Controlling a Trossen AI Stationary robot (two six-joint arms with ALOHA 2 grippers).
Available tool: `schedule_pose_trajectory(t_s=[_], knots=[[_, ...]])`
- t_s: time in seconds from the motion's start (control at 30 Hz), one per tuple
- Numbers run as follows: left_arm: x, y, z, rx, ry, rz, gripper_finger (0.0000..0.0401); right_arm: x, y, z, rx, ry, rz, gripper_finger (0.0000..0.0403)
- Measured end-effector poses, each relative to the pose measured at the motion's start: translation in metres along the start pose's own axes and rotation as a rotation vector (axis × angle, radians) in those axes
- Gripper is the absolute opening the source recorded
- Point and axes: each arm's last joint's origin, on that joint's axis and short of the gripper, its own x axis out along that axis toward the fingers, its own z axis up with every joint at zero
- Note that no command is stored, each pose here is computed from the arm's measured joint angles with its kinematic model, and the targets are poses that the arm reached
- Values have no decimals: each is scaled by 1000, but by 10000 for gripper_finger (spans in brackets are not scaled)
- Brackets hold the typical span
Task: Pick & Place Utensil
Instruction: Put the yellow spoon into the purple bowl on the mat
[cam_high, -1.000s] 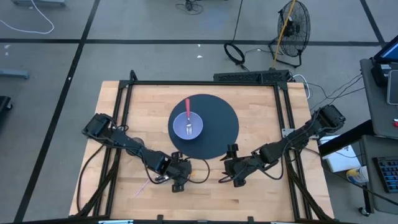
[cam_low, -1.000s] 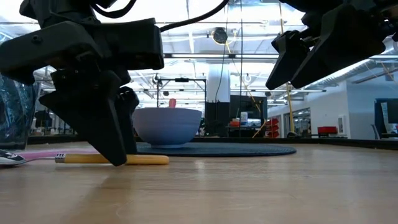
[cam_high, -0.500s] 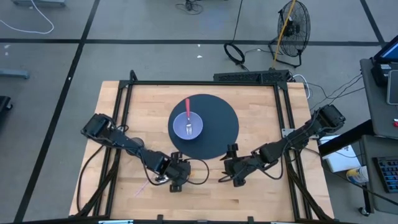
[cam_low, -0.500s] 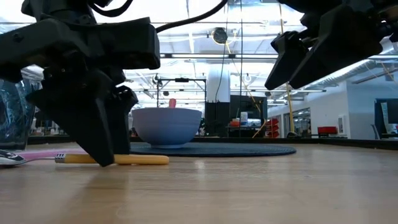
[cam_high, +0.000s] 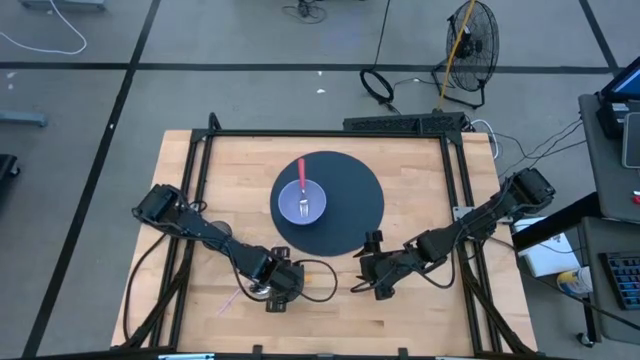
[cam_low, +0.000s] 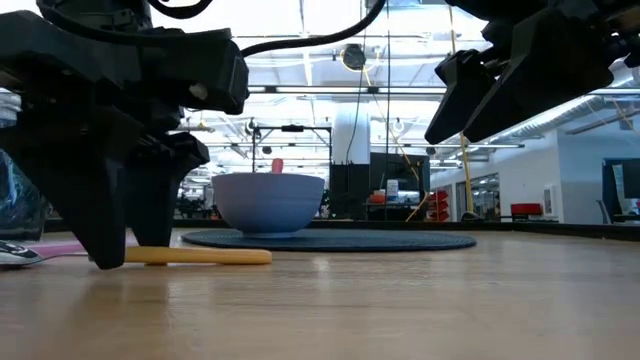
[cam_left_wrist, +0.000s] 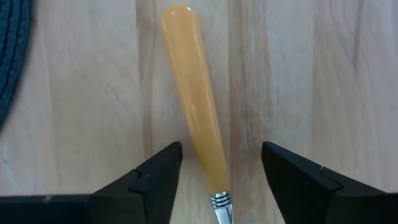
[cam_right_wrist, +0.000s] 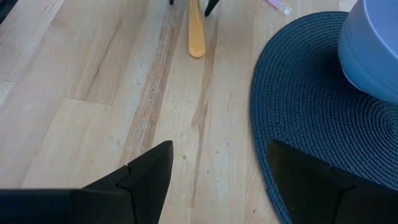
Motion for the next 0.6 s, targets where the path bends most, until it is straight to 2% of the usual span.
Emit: schedule_pose_trajectory(t_s=[0.4, 0.6], knots=[[0, 3, -1, 7, 21, 12, 77, 0, 0, 0, -3, 1, 1, 254], [0, 3, -3, 31, 43, 6, 45, 0, 0, 0, -1, 1, 2, 254]])
